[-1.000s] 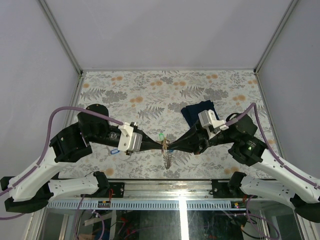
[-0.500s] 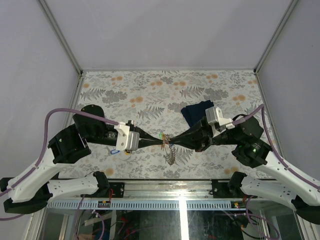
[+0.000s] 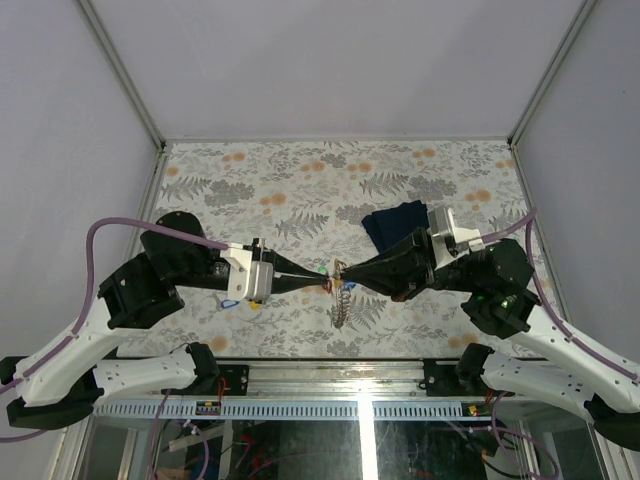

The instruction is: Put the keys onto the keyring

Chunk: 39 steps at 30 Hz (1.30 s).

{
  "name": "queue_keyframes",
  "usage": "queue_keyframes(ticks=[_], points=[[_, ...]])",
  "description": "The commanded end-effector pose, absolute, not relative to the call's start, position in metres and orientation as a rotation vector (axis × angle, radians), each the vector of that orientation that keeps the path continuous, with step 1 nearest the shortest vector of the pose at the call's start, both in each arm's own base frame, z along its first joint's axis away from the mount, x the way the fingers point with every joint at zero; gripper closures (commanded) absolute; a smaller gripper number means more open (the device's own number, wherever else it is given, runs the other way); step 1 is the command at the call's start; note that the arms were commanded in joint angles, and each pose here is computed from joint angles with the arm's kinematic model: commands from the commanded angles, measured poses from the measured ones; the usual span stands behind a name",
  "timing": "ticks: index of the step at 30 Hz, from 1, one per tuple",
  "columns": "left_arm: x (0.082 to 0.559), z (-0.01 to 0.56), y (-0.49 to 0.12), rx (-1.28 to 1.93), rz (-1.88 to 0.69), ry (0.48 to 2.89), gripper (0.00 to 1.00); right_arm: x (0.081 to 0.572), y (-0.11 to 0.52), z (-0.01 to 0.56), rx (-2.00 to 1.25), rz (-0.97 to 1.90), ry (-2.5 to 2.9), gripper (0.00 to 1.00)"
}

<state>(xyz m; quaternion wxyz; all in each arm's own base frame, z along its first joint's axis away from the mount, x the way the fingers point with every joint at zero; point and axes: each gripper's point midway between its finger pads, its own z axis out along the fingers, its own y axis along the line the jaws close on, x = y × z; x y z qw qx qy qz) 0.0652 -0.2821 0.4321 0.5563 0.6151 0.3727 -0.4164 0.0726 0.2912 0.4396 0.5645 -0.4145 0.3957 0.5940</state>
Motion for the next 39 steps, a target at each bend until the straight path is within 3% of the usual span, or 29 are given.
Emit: queue_keyframes(ticks=[1,22,39], points=[[0.062,0.431,-0.284,1.441,-1.012,0.878,1.0,0.064,0.265,0.505,-0.803,1.412,0.69,1.0],[0.06,0.43,-0.295,1.455,-1.055,0.833,1.0,0.075,0.264,0.514,-0.636,1.502,0.628,1.0],[0.057,0.466,-0.283,1.256,-1.088,0.739,0.69,0.069,0.265,0.505,-0.72,1.453,0.621,1.0]])
